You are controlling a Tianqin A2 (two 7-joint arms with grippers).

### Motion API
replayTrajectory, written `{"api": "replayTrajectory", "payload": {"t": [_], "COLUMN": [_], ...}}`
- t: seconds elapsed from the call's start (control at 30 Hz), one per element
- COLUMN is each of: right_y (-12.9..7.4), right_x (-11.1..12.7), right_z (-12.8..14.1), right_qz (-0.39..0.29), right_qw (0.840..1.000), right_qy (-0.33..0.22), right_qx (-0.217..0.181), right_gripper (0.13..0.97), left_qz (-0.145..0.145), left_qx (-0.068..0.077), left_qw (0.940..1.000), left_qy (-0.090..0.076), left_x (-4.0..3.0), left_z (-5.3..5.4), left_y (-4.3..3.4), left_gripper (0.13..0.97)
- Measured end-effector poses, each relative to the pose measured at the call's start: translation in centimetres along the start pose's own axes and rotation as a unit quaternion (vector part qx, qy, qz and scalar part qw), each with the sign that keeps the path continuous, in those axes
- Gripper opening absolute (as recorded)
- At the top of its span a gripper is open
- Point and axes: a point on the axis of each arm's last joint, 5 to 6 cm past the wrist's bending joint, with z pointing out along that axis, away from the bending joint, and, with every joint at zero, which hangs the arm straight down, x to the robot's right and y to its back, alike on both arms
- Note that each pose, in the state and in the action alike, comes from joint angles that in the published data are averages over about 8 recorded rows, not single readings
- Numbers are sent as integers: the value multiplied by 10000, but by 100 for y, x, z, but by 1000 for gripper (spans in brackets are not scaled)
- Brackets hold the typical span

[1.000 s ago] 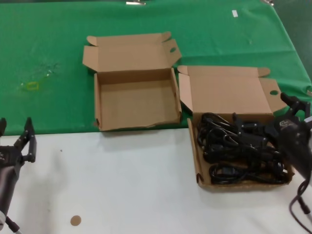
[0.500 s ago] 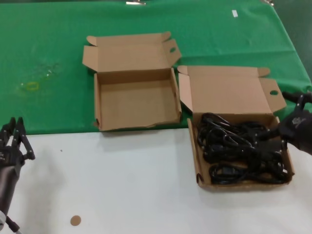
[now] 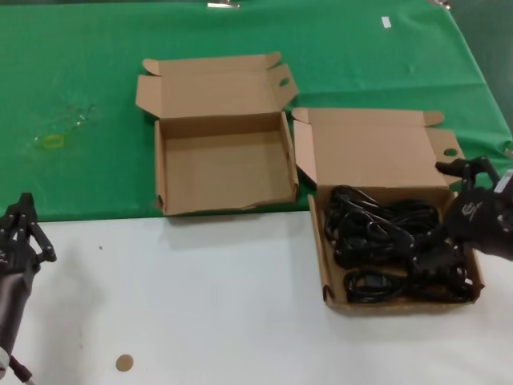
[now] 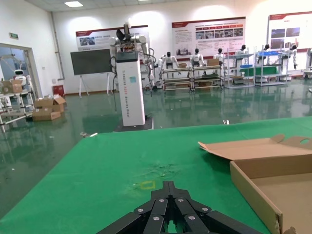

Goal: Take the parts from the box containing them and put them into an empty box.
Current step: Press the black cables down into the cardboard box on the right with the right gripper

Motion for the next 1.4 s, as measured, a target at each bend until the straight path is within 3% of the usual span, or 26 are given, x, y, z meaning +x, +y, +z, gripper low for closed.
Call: {"api": "replayTrajectory", "payload": {"t": [0.43,0.9,1.2,1.4], "right_y": [65,182,223,231], "right_x": [-129,-172,-148,-134], "right_z": [23,53,81,92], "right_qz": [-302,-490,-551,-590], "right_qw": [9978,9954,9950,9947], "right_qy": [-546,-737,-735,-728], "right_qx": [-202,-354,-402,-418], "right_gripper": [966,955,878,767], "left_qz": [0,-1,-1,-1], "left_qx": [0,0,0,0], "left_qw": [10000,10000,10000,10000], "left_qy": [0,0,0,0], "left_x": [0,0,0,0], "left_z": [0,0,0,0], "left_y": [0,0,0,0], "left_gripper": [144,144,144,144]}}
